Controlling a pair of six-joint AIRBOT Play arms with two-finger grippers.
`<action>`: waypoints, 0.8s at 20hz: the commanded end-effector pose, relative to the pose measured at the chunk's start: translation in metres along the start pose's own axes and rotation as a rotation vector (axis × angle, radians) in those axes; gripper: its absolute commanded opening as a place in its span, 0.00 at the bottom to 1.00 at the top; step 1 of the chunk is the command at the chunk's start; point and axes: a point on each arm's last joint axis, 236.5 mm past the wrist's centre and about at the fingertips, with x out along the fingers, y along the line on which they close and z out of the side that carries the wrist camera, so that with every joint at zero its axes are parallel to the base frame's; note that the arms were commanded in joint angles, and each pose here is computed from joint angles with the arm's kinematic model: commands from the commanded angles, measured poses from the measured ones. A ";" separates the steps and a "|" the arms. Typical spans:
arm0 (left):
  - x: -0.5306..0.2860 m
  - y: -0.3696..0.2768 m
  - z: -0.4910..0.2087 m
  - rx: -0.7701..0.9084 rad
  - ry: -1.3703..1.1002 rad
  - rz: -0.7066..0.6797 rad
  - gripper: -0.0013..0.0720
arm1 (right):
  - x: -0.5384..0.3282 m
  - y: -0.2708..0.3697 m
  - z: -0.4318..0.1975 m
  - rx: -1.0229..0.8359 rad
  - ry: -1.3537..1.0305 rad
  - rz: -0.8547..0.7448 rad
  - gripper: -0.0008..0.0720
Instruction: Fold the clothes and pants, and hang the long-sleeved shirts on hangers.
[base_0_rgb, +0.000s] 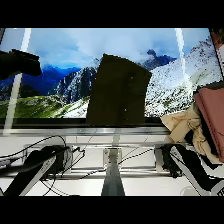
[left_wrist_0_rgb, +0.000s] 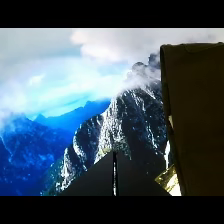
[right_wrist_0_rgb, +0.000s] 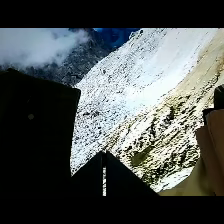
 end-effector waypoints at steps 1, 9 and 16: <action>0.000 0.000 0.000 0.000 -0.001 0.001 0.04 | 0.000 0.000 0.000 -0.001 0.000 0.001 0.08; 0.000 0.000 0.000 0.000 -0.001 0.001 0.04 | 0.000 0.000 0.000 0.000 -0.001 0.001 0.08; -0.001 -0.009 0.004 -0.045 -0.015 -0.037 0.04 | -0.001 -0.020 0.032 -0.050 -0.132 -0.086 0.08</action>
